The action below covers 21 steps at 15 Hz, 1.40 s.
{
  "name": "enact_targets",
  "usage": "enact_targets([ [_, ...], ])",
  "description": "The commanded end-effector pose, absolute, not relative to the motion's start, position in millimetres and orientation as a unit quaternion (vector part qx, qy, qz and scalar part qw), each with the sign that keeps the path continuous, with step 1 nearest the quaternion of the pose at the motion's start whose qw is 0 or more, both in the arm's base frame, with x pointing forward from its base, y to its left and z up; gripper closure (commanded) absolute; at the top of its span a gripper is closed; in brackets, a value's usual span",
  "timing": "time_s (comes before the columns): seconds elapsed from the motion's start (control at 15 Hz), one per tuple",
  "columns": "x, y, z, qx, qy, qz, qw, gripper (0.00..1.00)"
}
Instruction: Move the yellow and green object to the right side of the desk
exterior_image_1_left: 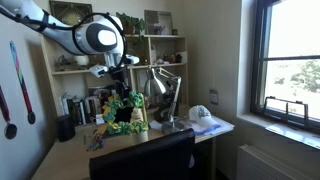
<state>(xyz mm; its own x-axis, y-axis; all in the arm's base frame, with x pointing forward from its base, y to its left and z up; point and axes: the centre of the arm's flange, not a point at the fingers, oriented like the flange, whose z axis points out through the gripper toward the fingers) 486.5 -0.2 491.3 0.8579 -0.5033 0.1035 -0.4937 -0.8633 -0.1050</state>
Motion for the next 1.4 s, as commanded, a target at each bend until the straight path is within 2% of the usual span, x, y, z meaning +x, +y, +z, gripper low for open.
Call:
enact_targets([
  [0.0,497.7,-22.6,506.5,-0.945,0.309,-0.106,0.017,0.95],
  [0.53,527.7,-82.6,528.6,-0.901,0.396,-0.177,-0.021,0.95],
  [1.33,651.2,-121.3,511.1,-0.894,0.379,-0.233,-0.061,0.94],
])
